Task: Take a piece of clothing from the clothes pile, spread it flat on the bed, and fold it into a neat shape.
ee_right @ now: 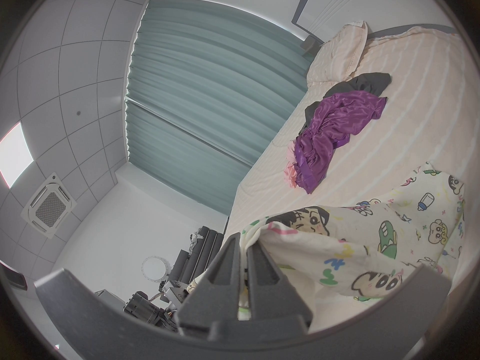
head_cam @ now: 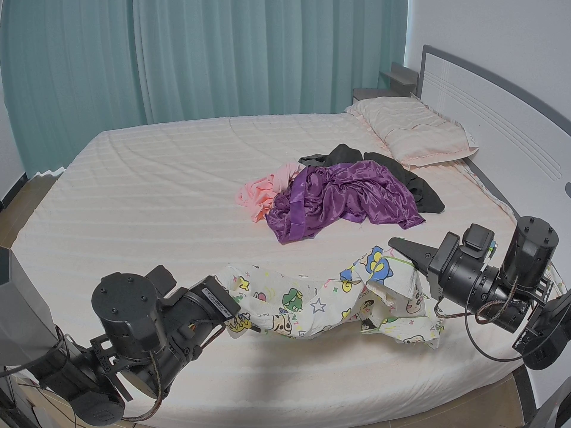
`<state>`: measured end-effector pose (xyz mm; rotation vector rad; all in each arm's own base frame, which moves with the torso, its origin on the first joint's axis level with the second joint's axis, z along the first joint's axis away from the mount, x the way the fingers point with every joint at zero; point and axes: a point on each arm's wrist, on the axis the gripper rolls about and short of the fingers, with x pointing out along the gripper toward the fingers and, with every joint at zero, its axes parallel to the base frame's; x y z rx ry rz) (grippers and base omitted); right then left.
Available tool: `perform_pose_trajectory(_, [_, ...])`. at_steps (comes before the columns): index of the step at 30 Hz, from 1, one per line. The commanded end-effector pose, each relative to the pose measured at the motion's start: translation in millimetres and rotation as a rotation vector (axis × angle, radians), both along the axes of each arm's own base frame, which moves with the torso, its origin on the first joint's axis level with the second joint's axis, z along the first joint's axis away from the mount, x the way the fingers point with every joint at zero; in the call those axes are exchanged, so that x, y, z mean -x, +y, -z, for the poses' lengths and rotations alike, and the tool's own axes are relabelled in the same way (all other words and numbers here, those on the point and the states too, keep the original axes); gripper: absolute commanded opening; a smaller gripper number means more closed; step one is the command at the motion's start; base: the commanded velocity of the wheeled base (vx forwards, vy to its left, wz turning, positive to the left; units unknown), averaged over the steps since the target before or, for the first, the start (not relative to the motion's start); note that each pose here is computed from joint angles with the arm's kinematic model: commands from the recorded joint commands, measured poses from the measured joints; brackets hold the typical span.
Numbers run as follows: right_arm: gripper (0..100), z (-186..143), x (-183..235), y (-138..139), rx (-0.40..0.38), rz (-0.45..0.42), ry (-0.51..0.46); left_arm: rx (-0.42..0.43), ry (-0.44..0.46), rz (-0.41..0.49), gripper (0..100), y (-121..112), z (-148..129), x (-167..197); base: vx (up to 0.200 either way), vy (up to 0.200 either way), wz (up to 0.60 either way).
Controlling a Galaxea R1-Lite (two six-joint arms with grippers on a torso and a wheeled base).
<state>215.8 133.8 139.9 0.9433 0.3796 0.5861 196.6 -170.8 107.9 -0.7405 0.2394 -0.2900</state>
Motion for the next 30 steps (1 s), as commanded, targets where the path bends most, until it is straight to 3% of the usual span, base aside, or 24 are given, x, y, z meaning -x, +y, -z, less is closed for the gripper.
perform_pose_trajectory(1, [0, 0.3, -0.1, 0.2, 0.001, -0.001, 0.001, 0.001, -0.001, 0.001, 0, -0.5, -0.1, 0.0, 0.0, 0.2, 0.0])
perform_pose_trajectory(30, [0, 0.0, -0.5, 0.0, 0.0, 0.001, -0.001, -0.007, 0.008, 0.002, 0, -1.3, 2.3, -0.2, 0.0, 0.2, 0.0])
